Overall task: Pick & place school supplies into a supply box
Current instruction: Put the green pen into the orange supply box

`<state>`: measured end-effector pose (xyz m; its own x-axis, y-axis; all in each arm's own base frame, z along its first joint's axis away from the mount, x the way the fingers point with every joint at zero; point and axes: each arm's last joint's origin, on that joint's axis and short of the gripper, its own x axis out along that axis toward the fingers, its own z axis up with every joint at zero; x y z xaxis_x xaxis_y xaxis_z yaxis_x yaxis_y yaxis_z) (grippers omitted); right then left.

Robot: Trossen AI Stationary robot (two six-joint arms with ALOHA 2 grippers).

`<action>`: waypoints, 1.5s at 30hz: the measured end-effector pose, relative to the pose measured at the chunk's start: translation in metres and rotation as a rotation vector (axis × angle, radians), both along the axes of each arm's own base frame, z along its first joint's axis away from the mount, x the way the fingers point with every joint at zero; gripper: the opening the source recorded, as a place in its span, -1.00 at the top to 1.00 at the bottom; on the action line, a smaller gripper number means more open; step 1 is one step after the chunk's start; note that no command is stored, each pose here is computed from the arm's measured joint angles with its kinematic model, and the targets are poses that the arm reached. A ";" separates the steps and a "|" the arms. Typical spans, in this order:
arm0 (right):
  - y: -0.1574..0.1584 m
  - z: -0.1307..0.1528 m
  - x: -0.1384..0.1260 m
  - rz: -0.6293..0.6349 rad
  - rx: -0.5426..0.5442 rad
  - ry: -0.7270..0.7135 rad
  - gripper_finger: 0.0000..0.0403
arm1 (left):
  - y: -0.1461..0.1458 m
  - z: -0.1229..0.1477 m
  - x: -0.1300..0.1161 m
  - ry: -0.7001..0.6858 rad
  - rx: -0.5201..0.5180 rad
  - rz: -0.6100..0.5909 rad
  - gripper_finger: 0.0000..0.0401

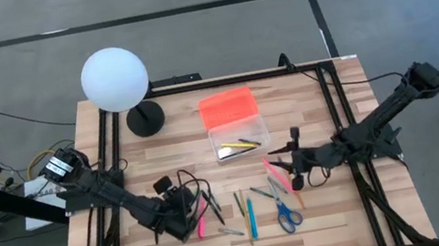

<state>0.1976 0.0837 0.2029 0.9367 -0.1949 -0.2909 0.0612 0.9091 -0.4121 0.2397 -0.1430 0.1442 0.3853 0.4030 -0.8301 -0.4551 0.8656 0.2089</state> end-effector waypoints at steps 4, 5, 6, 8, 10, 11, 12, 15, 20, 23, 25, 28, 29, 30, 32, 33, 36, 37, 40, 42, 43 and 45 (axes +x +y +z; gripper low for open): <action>0.006 0.000 -0.003 0.031 0.000 0.001 0.41 | -0.001 0.000 0.002 0.003 -0.044 -0.003 0.35; 0.008 0.000 -0.004 0.039 0.000 0.001 0.41 | -0.001 0.000 0.003 0.006 -0.059 -0.003 0.35; 0.009 0.000 -0.004 0.047 -0.001 0.001 0.41 | -0.001 -0.001 0.003 0.013 -0.075 -0.001 0.35; 0.012 0.000 -0.006 0.061 -0.001 0.002 0.41 | 0.001 -0.001 0.004 0.026 -0.095 0.002 0.35; 0.014 0.000 -0.007 0.074 0.000 0.002 0.41 | 0.002 -0.001 0.005 0.025 -0.103 0.004 0.35; 0.015 0.000 -0.007 0.078 0.002 0.001 0.41 | 0.002 -0.001 0.006 0.023 -0.109 0.004 0.35; 0.016 0.000 -0.008 0.080 0.007 0.001 0.41 | 0.002 -0.001 0.007 0.021 -0.112 0.006 0.35; 0.017 -0.001 -0.008 0.079 0.020 0.002 0.41 | 0.004 -0.002 0.008 0.035 -0.130 0.012 0.35; 0.018 -0.006 -0.007 0.069 0.021 0.027 0.41 | 0.006 -0.006 0.012 0.044 -0.164 0.009 0.35; 0.019 -0.010 -0.005 0.066 0.021 0.039 0.41 | 0.005 -0.008 0.014 0.056 -0.177 -0.010 0.35; 0.019 -0.012 -0.004 0.065 0.019 0.050 0.41 | 0.006 -0.013 0.016 0.080 -0.196 -0.002 0.35; 0.020 -0.015 -0.003 0.061 0.025 0.056 0.41 | 0.008 -0.015 0.018 0.106 -0.220 0.008 0.35; 0.020 -0.016 -0.003 0.061 0.023 0.063 0.41 | 0.009 -0.016 0.018 0.111 -0.224 0.010 0.35; 0.020 -0.016 -0.003 0.060 0.022 0.063 0.41 | 0.009 -0.016 0.018 0.114 -0.225 0.012 0.35; 0.020 -0.016 -0.002 0.057 0.033 0.060 0.41 | 0.010 -0.016 0.018 0.119 -0.233 0.016 0.35; 0.020 -0.017 -0.002 0.056 0.033 0.064 0.41 | 0.011 -0.016 0.018 0.124 -0.238 0.017 0.36; 0.020 -0.017 -0.002 0.055 0.035 0.063 0.41 | 0.013 -0.017 0.018 0.160 -0.270 0.027 0.39; 0.020 -0.017 -0.002 0.055 0.034 0.065 0.41 | 0.015 -0.017 0.018 0.173 -0.285 0.037 0.42; 0.020 -0.017 -0.002 0.056 0.033 0.065 0.41 | 0.019 -0.017 0.019 0.198 -0.316 0.055 0.51; 0.020 -0.017 -0.002 0.057 0.031 0.065 0.41 | 0.021 -0.018 0.020 0.211 -0.332 0.058 0.58; 0.020 -0.017 -0.002 0.057 0.031 0.065 0.41 | 0.023 -0.018 0.020 0.217 -0.337 0.059 0.62; 0.020 -0.017 -0.002 0.055 0.036 0.064 0.41 | 0.026 -0.018 0.021 0.224 -0.342 0.066 0.69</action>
